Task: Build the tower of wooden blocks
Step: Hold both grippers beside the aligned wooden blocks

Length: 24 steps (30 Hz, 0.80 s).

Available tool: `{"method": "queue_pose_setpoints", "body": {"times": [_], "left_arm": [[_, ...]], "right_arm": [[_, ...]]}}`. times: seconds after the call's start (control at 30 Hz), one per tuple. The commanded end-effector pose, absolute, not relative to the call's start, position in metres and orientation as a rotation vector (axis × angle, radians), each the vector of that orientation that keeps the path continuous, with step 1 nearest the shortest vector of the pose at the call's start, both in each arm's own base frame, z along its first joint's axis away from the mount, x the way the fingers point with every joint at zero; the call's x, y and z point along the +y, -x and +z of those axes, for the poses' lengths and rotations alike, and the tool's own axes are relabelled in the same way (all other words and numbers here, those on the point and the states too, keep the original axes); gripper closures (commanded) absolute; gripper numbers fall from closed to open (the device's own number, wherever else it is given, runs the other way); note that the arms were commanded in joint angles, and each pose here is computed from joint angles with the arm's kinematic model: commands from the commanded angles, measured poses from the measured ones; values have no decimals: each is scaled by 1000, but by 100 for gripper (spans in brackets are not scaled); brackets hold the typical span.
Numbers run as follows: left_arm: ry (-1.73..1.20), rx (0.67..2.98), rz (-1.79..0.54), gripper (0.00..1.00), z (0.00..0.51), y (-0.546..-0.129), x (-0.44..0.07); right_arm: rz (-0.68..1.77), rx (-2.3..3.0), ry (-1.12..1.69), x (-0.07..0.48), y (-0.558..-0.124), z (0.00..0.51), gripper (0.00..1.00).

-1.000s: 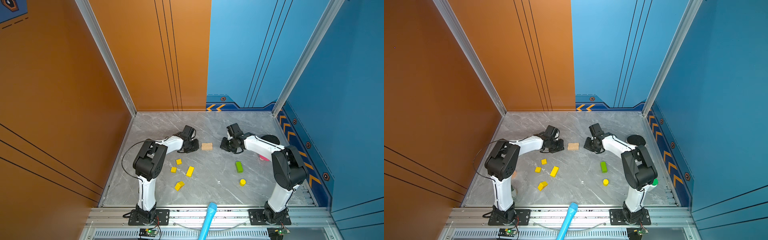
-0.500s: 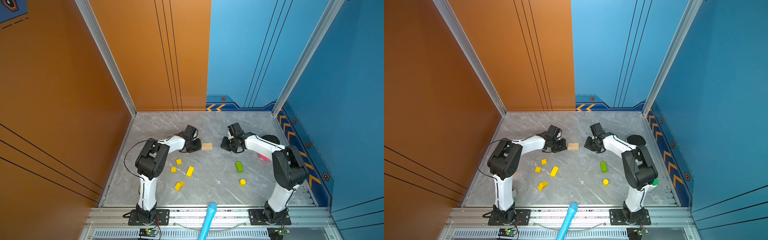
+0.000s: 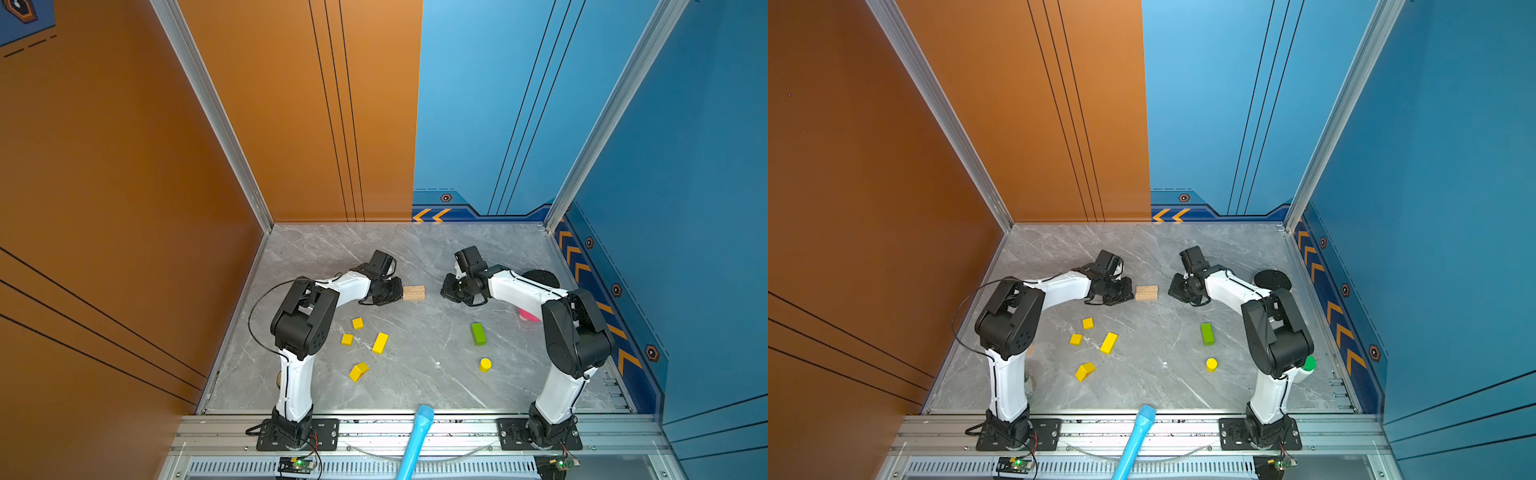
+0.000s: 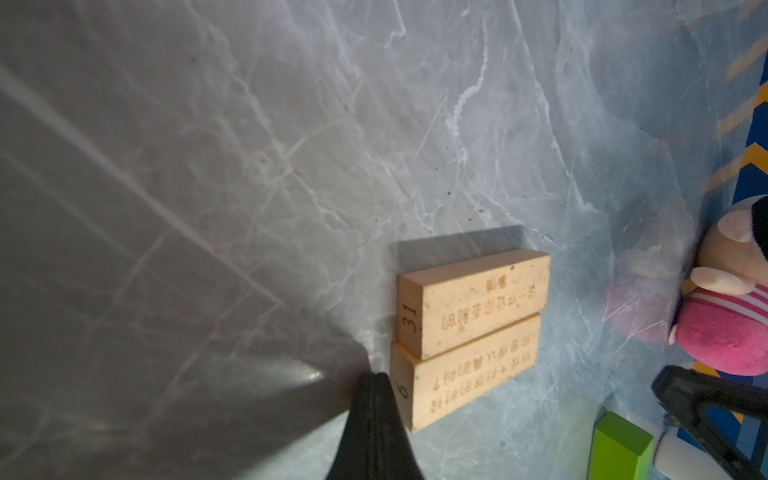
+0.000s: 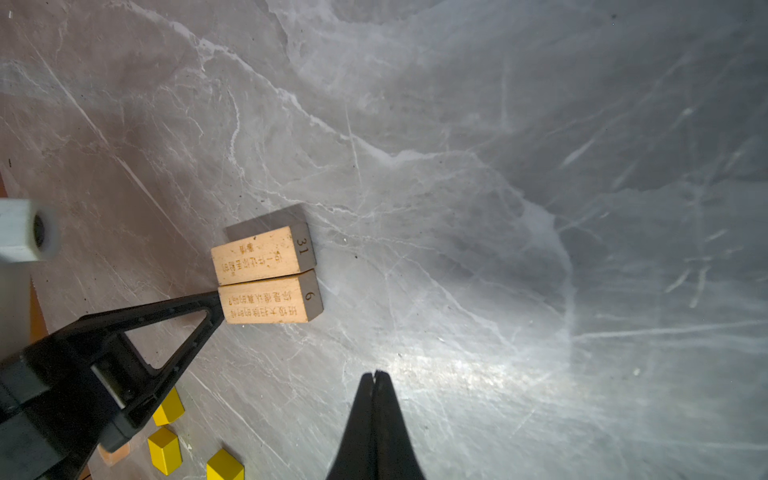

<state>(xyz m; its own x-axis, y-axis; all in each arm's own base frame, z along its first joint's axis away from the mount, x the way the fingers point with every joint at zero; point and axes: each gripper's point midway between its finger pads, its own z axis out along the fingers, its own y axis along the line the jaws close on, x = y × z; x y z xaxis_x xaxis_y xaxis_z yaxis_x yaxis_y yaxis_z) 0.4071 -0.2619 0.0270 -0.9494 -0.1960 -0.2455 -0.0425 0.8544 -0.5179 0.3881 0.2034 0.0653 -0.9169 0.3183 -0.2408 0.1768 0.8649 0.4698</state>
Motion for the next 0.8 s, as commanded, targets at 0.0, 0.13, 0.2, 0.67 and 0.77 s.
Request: {"method": "queue_pose_setpoints", "body": {"times": [0.0, 0.13, 0.2, 0.67, 0.77], "left_arm": [[186, 2786, -761, 100, 18, -398, -267], [185, 2786, -761, 100, 18, -397, -267], [183, 2787, -762, 100, 18, -396, -268], [184, 2789, -762, 100, 18, -395, -269], [187, 2788, -762, 100, 18, -395, -269]], "right_arm": [[659, 2732, -387, 205, -389, 62, 100], [659, 2732, -389, 205, -389, 62, 100], [659, 2735, -390, 204, -389, 61, 100], [655, 2734, -393, 203, -388, 60, 100], [658, 2733, -393, 204, -388, 60, 100]]}}
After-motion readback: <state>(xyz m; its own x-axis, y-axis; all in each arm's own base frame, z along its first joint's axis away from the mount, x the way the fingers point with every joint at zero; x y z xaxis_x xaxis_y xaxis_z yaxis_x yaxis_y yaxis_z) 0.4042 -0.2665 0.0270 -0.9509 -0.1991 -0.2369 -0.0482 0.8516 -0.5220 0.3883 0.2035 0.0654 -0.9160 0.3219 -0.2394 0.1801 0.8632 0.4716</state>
